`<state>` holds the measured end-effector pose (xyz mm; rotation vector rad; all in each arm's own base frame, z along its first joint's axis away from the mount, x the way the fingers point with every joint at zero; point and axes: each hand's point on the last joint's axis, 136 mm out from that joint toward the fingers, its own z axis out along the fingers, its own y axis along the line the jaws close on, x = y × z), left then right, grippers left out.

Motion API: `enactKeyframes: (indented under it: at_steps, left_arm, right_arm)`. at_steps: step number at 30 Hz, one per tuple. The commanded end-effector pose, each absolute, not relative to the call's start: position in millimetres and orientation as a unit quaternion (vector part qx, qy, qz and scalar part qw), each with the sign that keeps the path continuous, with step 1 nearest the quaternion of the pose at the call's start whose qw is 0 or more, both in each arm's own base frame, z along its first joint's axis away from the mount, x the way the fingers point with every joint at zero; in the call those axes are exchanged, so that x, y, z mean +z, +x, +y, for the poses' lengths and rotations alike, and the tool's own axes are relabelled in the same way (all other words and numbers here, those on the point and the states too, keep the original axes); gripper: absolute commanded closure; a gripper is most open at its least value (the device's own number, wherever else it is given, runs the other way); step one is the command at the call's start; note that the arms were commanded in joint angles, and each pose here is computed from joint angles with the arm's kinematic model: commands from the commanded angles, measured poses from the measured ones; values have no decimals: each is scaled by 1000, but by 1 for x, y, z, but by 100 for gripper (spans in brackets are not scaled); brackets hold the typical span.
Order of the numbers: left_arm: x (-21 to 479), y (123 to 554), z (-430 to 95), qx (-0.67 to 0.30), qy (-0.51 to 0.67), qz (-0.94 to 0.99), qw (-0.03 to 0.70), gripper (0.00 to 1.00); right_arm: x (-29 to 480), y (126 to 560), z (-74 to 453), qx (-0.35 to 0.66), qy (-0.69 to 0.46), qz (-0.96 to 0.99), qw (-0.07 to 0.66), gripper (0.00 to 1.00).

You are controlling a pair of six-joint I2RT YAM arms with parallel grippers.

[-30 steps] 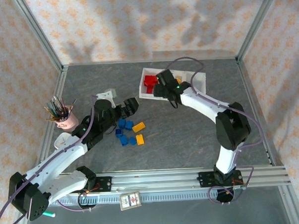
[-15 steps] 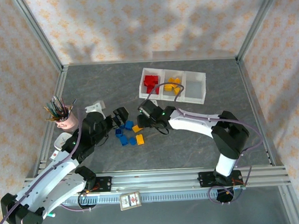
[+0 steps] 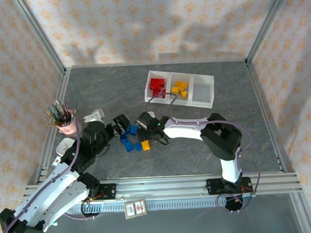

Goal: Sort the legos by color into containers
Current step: Pick up the lego from the center of the table.

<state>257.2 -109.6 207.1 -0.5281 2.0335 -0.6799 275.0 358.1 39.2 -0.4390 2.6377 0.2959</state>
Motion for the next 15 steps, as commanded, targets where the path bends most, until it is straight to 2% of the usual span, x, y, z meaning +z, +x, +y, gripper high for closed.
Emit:
enactKeyframes:
  at_steps: [1, 10, 15]
  left_arm:
    - [202, 255, -100, -259, -227, 823, 451, 1]
    - [200, 256, -97, -251, -228, 824, 454, 1]
    - [200, 256, -98, -251, -227, 824, 454, 1]
  right_arm:
    - [46, 283, 371, 101, -188, 945, 248, 8]
    - [34, 288, 380, 84, -212, 943, 243, 6]
    - [22, 288, 379, 69, -219, 945, 233, 13]
